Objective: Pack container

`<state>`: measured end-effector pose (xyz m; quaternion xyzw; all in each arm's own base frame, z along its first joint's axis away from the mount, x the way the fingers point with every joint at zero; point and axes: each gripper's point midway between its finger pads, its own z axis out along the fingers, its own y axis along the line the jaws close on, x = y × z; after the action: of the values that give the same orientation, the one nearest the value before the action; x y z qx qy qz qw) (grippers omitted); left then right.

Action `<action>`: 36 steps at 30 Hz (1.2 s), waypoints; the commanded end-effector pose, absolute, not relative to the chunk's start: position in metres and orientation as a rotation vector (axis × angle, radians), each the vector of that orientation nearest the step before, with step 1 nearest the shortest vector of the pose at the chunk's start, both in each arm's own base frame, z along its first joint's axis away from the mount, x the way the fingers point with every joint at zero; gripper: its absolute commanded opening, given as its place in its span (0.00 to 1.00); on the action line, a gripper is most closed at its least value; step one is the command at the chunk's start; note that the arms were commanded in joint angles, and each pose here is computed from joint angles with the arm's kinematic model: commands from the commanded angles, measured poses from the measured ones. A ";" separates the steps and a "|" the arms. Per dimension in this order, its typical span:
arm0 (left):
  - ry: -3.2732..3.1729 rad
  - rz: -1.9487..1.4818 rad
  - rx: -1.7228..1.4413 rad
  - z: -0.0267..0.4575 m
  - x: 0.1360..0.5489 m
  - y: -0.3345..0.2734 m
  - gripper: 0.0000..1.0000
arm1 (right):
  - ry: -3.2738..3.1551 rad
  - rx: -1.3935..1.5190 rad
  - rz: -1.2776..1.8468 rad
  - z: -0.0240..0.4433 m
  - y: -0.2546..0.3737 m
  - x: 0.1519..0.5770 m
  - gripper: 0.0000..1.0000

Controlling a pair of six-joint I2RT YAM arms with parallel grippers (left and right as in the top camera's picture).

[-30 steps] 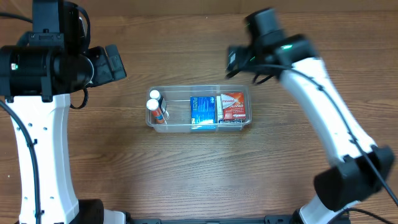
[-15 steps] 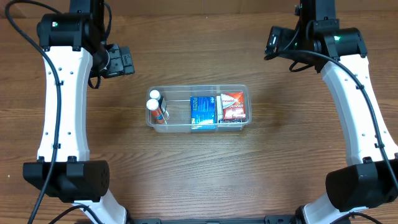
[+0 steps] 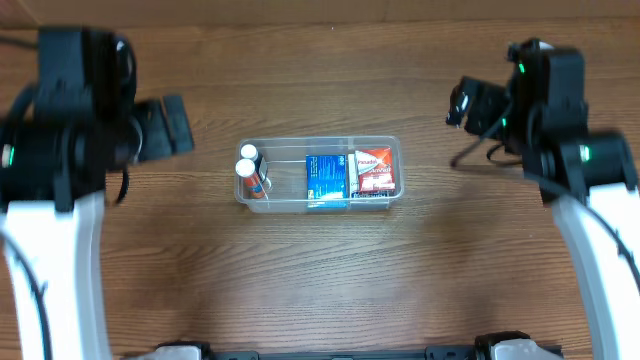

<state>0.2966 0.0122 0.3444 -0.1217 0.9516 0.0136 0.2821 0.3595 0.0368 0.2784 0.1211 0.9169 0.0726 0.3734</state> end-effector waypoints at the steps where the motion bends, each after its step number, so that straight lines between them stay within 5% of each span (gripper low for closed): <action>1: 2.505 0.059 -0.277 0.333 0.264 0.016 1.00 | 2.307 0.331 0.158 0.262 0.028 0.318 1.00; 10: 2.278 0.074 -0.220 0.267 0.210 0.020 1.00 | 2.211 0.340 0.146 0.212 0.013 0.246 1.00; 21: 2.458 0.134 -0.229 0.178 0.188 0.025 1.00 | 2.273 0.343 0.127 0.192 0.011 0.229 1.00; 36: 2.504 0.141 -0.228 0.164 0.184 0.025 1.00 | 2.273 0.343 0.127 0.192 0.011 0.229 1.00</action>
<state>0.1855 0.0217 0.1662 -0.0945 0.9452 0.0409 0.3099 0.2293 0.0119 0.1926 0.1334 0.9023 0.0532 0.4064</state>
